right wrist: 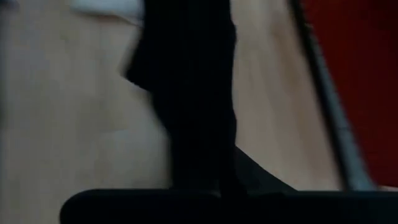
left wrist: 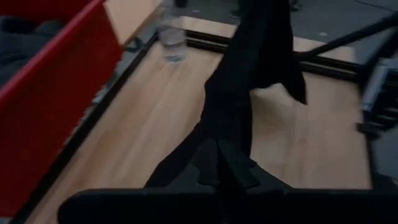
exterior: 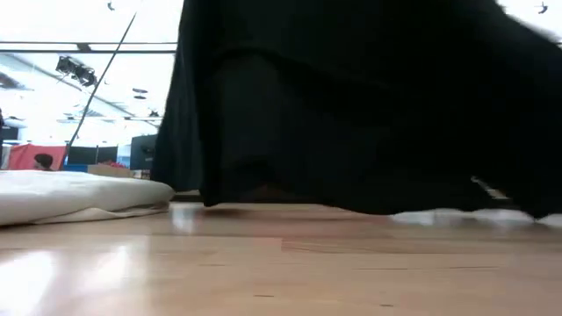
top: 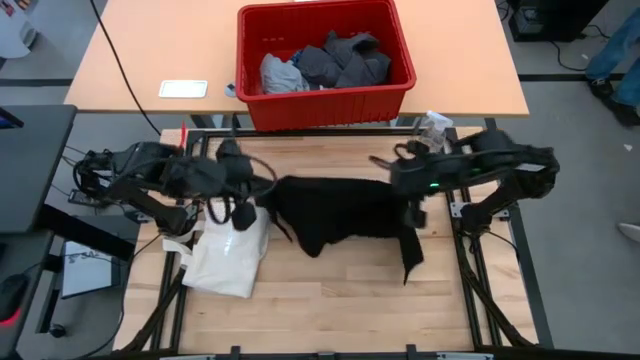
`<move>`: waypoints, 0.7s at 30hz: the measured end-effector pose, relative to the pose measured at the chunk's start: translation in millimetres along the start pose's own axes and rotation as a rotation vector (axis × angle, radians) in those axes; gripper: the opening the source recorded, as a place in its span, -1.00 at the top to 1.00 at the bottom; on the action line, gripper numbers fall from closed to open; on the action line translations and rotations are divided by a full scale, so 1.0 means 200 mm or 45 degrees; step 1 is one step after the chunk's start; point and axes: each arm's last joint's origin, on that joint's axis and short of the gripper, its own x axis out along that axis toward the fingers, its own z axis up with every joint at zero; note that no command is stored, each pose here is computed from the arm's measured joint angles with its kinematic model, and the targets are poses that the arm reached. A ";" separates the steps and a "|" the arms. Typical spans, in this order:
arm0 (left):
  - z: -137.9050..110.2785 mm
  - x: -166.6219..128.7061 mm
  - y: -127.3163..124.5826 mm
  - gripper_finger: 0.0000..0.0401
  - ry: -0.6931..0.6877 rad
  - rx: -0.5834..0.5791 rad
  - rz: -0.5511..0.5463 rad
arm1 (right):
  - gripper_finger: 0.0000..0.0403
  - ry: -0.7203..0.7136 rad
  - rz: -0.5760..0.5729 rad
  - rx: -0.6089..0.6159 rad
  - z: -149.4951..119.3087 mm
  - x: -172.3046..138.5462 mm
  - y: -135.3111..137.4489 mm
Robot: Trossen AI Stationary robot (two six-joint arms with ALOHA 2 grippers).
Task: Fold Laundry from Bin
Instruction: Fold the black shirt
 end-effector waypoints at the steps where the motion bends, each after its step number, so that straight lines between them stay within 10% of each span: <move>1: 0.00 -0.02 -0.03 1.00 -0.010 0.007 -0.030 | 0.99 -0.033 0.066 0.020 0.00 -0.05 0.01; 9: -0.05 -0.08 -0.20 1.00 -0.026 0.083 -0.207 | 0.99 -0.074 0.371 0.182 -0.04 -0.23 0.14; 14: -0.15 0.01 -0.34 1.00 0.213 0.105 -0.246 | 0.99 0.186 0.427 0.220 -0.05 -0.05 0.30; 21: -0.27 0.19 -0.35 1.00 0.547 0.177 0.066 | 0.99 0.480 0.290 0.139 -0.11 0.30 0.35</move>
